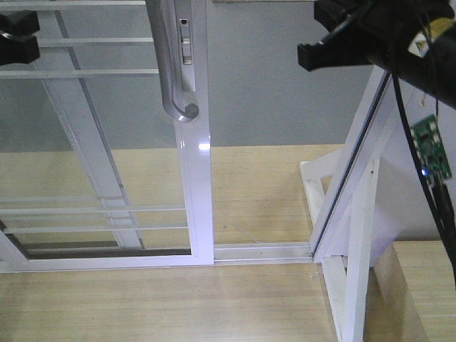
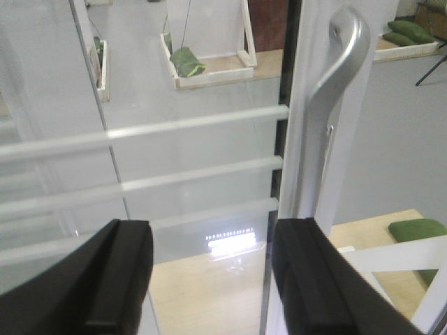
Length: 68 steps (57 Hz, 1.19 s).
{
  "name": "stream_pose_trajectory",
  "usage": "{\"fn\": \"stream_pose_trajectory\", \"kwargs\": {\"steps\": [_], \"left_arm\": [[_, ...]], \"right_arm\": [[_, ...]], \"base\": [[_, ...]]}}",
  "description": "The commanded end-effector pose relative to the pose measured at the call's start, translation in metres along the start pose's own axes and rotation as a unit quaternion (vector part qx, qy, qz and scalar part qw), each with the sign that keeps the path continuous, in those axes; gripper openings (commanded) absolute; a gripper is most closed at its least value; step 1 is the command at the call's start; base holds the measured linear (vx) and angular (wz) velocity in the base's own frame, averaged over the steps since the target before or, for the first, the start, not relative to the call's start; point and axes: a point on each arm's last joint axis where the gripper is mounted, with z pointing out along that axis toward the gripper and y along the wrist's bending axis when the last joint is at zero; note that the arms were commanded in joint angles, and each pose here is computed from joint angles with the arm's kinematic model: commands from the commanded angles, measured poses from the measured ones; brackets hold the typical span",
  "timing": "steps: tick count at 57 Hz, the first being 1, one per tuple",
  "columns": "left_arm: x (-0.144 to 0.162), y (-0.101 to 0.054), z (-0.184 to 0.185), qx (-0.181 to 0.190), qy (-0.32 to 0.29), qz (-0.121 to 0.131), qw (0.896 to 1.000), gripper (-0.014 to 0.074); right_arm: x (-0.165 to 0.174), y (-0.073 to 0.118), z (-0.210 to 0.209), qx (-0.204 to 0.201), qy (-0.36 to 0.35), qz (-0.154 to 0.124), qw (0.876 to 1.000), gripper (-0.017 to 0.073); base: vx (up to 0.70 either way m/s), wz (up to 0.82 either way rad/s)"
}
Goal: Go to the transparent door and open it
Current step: 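Pull the handle with the right gripper, sliding the glass panel open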
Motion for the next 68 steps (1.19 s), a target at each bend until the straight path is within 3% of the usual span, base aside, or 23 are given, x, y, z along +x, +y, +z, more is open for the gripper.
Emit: {"fn": "stream_pose_trajectory", "kwargs": {"steps": [1, 10, 22, 40, 59, 68], "left_arm": [[-0.01, 0.002, 0.003, -0.014, -0.074, -0.009, 0.997, 0.0503], [0.006, 0.004, 0.025, -0.022, -0.076, -0.026, 0.997, 0.0503], [0.017, 0.007, 0.061, -0.042, -0.114, -0.024, 0.992, 0.0503], [0.055, 0.01, 0.116, -0.06, -0.121, -0.012, 0.991, 0.0503], [0.035, 0.02, 0.154, -0.069, -0.13, -0.019, 0.989, 0.0503], [0.024, 0.034, 0.167, -0.086, -0.132, -0.041, 0.987, 0.0503]], "right_arm": [[-0.012, -0.003, -0.03, 0.013, -0.073, -0.007, 0.997, -0.0009], [0.008, 0.001, -0.062, 0.013, -0.07, -0.007, 0.997, -0.0009], [0.016, 0.002, -0.081, 0.014, -0.076, -0.007, 0.997, -0.0008], [0.015, 0.002, -0.083, 0.018, -0.079, -0.045, 0.996, -0.0007], [0.015, 0.002, -0.083, 0.018, -0.079, -0.046, 0.996, -0.0006], [0.015, 0.002, -0.083, 0.018, -0.078, -0.046, 0.996, -0.0006]], "base": [[0.0, 0.0], [0.0, 0.0], [0.0, 0.0], [0.0, 0.0], [0.0, 0.0], [0.0, 0.0]]}}
